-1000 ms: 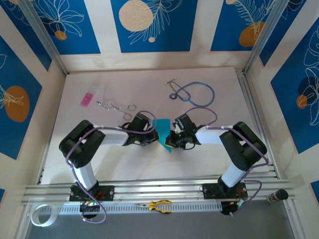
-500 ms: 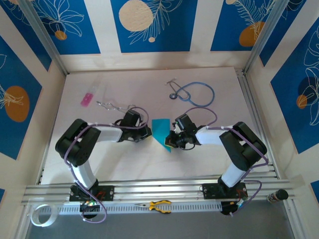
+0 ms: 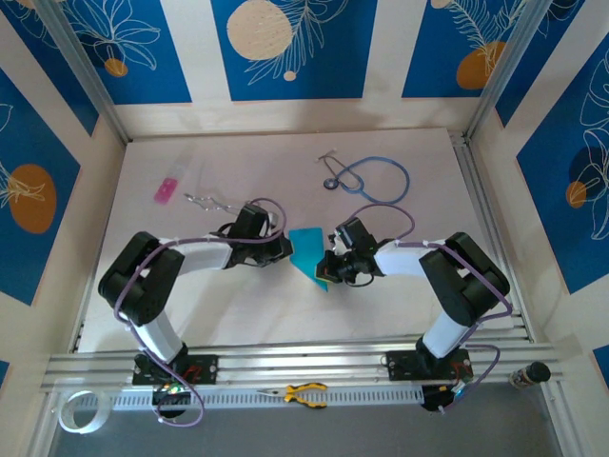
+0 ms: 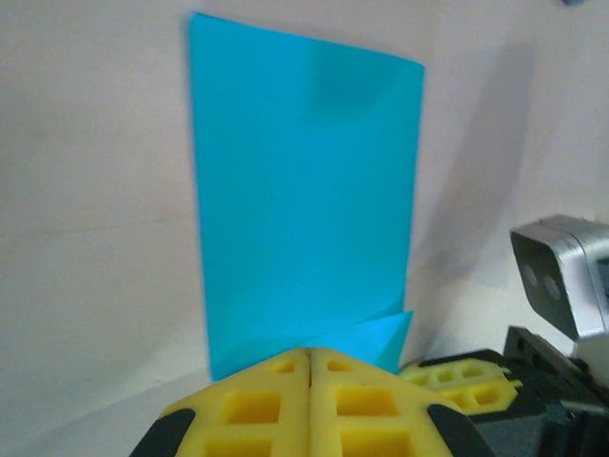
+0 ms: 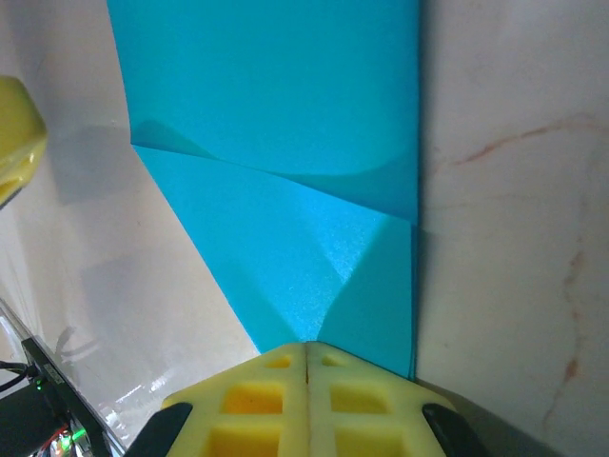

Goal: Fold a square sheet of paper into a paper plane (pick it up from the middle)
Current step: Third fold the triangle at the center of the table.

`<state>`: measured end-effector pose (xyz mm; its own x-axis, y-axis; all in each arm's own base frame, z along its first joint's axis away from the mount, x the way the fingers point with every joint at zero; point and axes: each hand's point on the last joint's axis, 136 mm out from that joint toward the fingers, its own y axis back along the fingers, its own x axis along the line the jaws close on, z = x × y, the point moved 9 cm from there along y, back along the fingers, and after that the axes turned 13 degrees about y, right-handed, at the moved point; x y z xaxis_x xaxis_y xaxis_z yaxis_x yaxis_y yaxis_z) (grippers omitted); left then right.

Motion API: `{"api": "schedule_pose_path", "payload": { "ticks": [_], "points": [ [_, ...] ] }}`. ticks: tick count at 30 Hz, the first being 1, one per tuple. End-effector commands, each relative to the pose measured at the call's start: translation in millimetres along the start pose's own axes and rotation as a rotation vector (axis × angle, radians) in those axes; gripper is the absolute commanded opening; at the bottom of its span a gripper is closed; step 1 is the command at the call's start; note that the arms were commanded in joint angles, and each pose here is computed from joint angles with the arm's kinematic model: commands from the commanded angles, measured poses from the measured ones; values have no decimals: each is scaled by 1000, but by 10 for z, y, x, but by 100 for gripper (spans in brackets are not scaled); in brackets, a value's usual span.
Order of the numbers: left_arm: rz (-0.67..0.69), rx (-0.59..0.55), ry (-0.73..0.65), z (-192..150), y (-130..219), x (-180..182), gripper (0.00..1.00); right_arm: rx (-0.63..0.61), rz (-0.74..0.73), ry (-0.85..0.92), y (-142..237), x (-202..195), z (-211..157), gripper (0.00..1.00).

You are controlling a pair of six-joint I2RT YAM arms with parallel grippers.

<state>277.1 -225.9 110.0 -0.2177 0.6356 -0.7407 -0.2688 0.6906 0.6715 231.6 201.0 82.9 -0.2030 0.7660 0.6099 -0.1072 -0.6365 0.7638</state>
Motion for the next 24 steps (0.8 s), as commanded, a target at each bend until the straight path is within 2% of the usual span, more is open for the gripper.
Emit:
{"api": "schedule_pose_path", "payload": {
  "ticks": [1, 4, 8, 13, 18, 24],
  "points": [
    [-52, 67, -55, -49, -132, -118, 3, 97, -89, -50, -44, -175, -161, 2],
    [-33, 90, -50, -63, -230, -85, 3, 92, -85, -49, -35, -158, -145, 3],
    [90, 90, -20, -65, -310, 105, 2, 84, -69, -38, -13, -111, -106, 3],
    [161, 111, -4, -111, -367, 289, 0, 53, -11, 18, 94, 90, 0, 6],
    [180, 113, -2, -152, -349, 372, 0, 44, 60, 71, 74, 328, 66, 7],
    [177, 113, -7, -149, -343, 363, 0, 50, 65, 53, -97, 340, 161, 7]
  ]
}}
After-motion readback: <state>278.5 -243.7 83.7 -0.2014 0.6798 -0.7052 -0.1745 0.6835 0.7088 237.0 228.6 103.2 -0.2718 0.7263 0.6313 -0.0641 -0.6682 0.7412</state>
